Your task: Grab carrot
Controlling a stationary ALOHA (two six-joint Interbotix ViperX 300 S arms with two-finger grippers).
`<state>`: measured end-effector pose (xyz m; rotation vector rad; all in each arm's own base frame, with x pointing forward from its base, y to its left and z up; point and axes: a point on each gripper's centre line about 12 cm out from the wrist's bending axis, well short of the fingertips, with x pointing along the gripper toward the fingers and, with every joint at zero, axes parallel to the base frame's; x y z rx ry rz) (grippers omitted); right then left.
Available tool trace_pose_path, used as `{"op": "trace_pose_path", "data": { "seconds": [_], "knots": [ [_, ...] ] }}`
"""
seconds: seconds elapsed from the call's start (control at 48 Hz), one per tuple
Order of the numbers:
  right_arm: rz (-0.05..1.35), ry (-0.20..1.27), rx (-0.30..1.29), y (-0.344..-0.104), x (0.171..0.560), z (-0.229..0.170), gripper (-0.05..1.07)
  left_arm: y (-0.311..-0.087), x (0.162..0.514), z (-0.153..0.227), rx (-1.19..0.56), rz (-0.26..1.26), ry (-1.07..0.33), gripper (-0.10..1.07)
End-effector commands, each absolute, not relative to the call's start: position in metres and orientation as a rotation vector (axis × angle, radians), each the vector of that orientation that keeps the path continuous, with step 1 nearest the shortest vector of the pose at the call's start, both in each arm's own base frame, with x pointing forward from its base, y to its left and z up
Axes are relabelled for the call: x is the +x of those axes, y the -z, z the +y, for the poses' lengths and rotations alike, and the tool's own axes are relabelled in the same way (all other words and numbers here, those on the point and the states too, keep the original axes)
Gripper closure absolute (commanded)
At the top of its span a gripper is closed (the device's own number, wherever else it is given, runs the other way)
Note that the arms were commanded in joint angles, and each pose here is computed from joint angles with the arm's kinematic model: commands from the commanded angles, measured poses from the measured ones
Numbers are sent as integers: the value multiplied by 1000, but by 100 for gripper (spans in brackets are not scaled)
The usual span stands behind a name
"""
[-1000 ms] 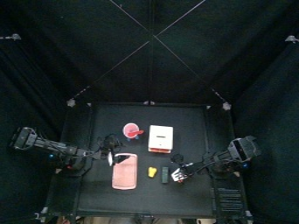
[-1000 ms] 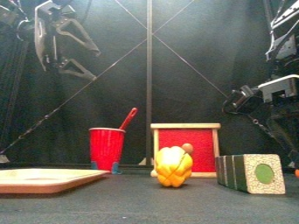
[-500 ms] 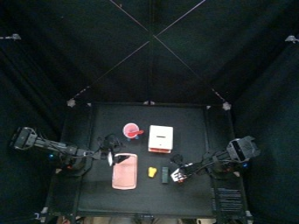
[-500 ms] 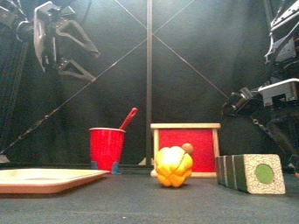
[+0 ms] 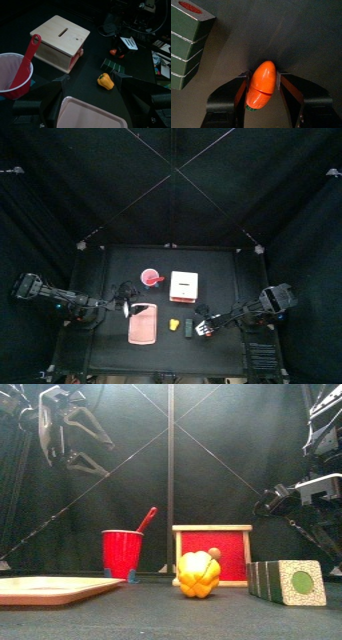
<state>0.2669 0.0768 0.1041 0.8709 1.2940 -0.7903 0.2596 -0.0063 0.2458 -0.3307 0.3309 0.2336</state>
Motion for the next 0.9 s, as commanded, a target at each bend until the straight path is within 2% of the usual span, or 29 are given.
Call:
{"op": "trace_pose_path", "data": {
  "seconds": [0.0, 0.146, 0.521, 0.875],
  "knots": [
    [1267, 769, 893, -113, 273, 78, 31, -251, 261, -7, -334, 317, -232, -4],
    [1260, 762, 900, -116, 275, 79, 37, -250, 261, -7, -333, 318, -232, -4],
    [1162, 689, 900, -151, 281, 73, 37, -255, 260, -6, -333, 303, -230, -4],
    [1123, 687, 873, -155, 285, 64, 37, -255, 259, -6, -336, 300, -230, -4]
  ]
}}
